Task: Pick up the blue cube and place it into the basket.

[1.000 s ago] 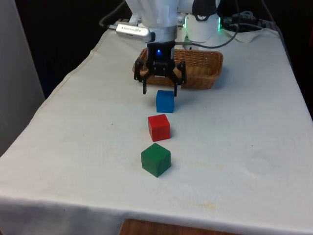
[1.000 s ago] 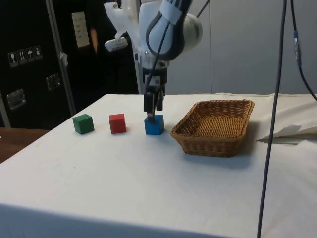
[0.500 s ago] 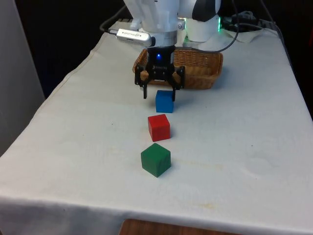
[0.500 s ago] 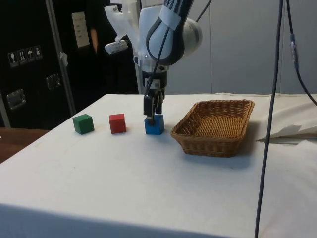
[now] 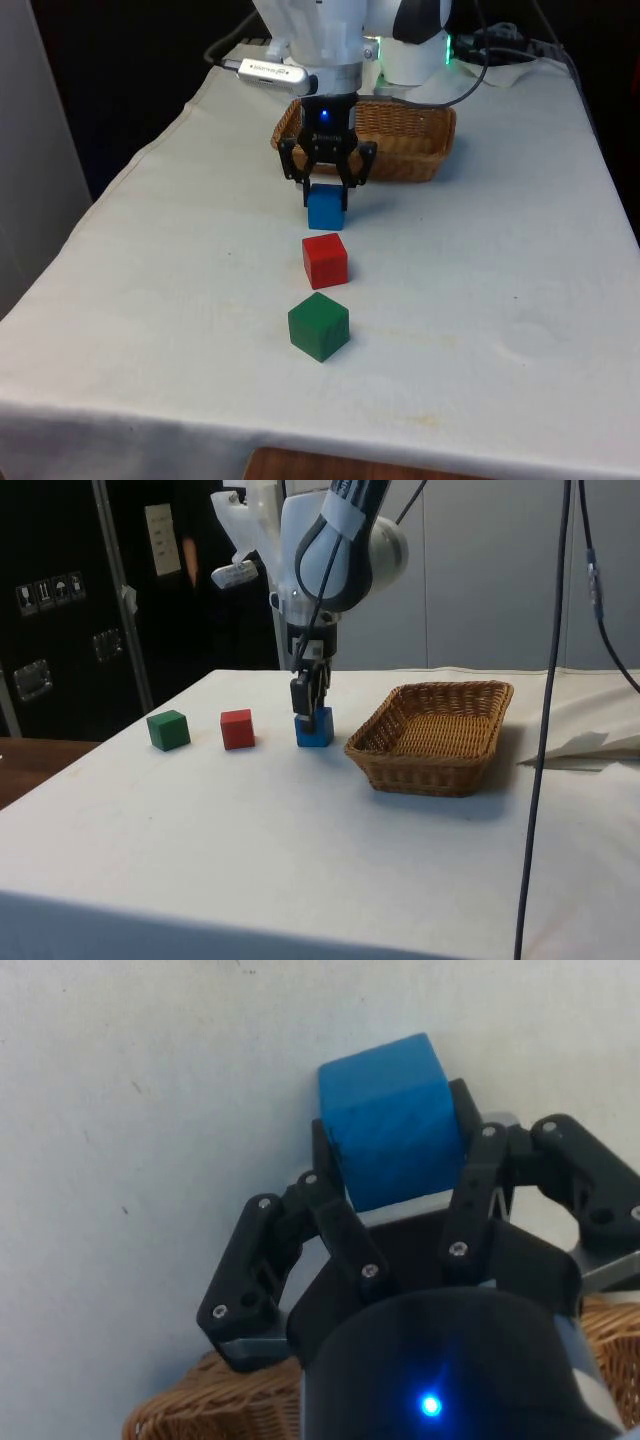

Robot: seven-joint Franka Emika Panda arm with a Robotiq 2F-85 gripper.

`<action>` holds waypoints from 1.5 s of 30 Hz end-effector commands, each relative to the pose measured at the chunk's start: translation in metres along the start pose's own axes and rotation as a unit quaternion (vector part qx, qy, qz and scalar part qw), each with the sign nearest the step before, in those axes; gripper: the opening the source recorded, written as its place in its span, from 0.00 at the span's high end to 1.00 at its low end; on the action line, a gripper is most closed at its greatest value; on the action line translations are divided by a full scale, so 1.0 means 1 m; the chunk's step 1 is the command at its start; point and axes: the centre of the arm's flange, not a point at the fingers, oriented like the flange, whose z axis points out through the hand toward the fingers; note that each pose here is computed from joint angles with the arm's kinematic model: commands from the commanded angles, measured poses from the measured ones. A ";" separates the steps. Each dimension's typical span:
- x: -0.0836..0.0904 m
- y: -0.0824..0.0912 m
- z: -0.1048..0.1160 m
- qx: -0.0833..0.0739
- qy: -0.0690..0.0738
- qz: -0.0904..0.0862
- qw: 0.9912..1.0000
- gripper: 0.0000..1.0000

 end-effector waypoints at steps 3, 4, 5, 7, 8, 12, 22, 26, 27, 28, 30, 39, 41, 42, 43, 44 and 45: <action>0.000 0.001 -0.002 0.000 0.000 0.001 1.000 1.00; 0.000 0.001 -0.002 0.000 0.000 0.001 1.000 1.00; 0.001 0.001 -0.006 0.000 0.001 0.003 1.000 1.00; 0.002 0.002 -0.014 0.000 0.004 0.005 1.000 1.00; 0.003 0.002 -0.009 0.000 0.006 0.003 1.000 1.00; 0.003 0.004 -0.027 0.002 0.005 0.010 1.000 1.00; 0.009 0.008 -0.064 0.011 0.012 0.024 1.000 1.00; 0.009 0.009 -0.074 0.013 0.013 0.027 0.999 1.00; 0.010 0.009 -0.080 0.015 0.013 0.030 0.999 1.00; 0.010 0.009 -0.080 0.015 0.013 0.030 0.999 1.00; 0.011 0.010 -0.090 0.017 0.015 0.032 0.999 1.00; 0.011 0.014 -0.117 0.024 0.018 0.040 0.999 1.00; 0.009 0.015 -0.125 0.027 0.019 0.042 0.999 1.00; 0.011 0.014 -0.123 0.026 0.020 0.040 0.999 1.00; 0.008 0.015 -0.128 0.028 0.019 0.042 0.999 1.00; 0.008 0.015 -0.128 0.028 0.019 0.042 0.999 1.00; 0.005 0.015 -0.134 0.030 0.018 0.043 0.998 1.00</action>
